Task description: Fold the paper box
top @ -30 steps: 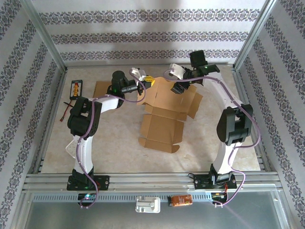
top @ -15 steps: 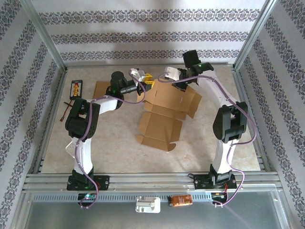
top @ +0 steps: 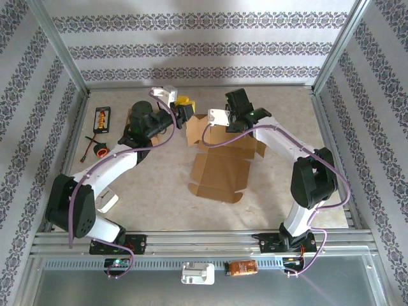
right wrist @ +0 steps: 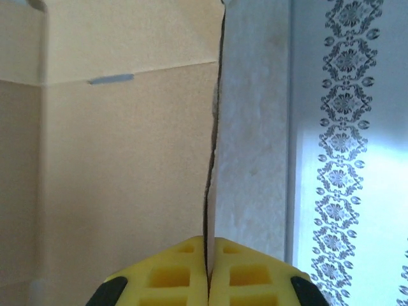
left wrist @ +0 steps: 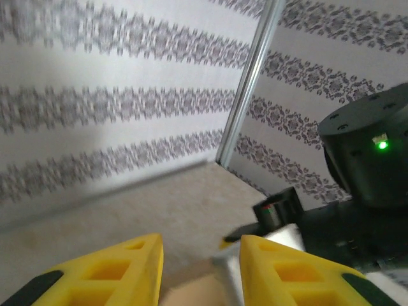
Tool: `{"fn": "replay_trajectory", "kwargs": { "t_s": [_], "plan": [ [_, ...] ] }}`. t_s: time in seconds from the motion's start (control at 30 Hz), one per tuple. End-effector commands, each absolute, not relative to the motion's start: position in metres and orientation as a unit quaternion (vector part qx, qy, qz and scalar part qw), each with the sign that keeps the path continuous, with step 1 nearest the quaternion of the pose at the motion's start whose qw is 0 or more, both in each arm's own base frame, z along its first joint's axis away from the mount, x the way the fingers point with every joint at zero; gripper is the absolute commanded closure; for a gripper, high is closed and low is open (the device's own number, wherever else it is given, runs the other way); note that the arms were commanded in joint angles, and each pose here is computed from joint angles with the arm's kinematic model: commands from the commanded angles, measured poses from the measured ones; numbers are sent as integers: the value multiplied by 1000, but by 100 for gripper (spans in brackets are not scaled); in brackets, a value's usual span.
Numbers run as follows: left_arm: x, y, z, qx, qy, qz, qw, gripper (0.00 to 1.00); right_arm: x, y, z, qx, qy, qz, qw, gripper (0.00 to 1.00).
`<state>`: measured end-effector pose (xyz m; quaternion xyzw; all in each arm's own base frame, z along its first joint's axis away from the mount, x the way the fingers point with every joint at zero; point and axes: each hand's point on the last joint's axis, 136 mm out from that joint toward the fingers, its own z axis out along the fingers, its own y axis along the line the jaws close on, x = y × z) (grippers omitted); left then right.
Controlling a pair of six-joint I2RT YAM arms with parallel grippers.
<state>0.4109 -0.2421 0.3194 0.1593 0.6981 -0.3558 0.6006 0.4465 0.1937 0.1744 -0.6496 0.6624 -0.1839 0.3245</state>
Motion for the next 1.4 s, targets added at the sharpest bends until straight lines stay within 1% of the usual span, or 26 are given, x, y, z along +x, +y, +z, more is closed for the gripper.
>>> {"fn": "replay_trajectory", "kwargs": {
  "t_s": [0.0,0.03,0.1,0.17,0.2,0.27,0.43,0.6,0.67,0.8,0.87,0.9,1.03,1.1,1.17,1.2,1.23,1.3,1.37],
  "plan": [
    [412,-243,254,-3,800,-385,460,65,455,194,175,-645,643,-230,343,100],
    [414,-245,248,-35,804,-402,437,65,454,196,172,-645,640,-232,346,100],
    [421,-249,243,-72,804,-421,414,63,451,198,167,-649,632,-236,352,100],
    [429,-255,240,-80,802,-430,407,55,449,199,160,-652,624,-243,356,100],
    [434,-259,238,-82,802,-437,400,53,448,200,157,-652,621,-247,358,100],
    [442,-267,233,-78,803,-441,393,52,447,199,153,-650,617,-256,362,100],
    [458,-261,206,-120,817,-424,372,53,445,200,165,-641,601,-276,389,100],
    [468,-267,180,-121,833,-415,346,52,438,207,176,-644,583,-267,417,100],
    [472,-275,176,-111,831,-434,330,54,436,210,180,-641,580,-267,426,100],
    [467,-309,193,-44,800,-516,305,58,435,212,181,-645,565,-280,431,100],
    [464,-306,198,-30,795,-513,324,58,438,212,185,-644,555,-297,435,100],
    [462,-301,205,-16,794,-498,348,58,440,212,189,-643,549,-304,438,100],
    [449,-265,230,32,801,-400,443,42,444,210,207,-639,529,-334,447,100],
    [443,-241,240,39,808,-338,482,38,445,208,215,-637,520,-346,452,100],
    [435,-214,235,41,824,-274,493,38,445,207,219,-637,513,-352,455,100],
    [432,-200,229,34,836,-251,486,38,444,206,222,-636,510,-355,457,100],
    [429,-187,221,19,848,-237,473,41,445,206,224,-635,507,-358,460,100],
    [417,-186,208,22,860,-262,437,51,444,205,225,-634,501,-364,463,100],
    [397,-205,201,41,857,-317,404,57,446,204,224,-632,498,-371,463,100]
  ]
}}
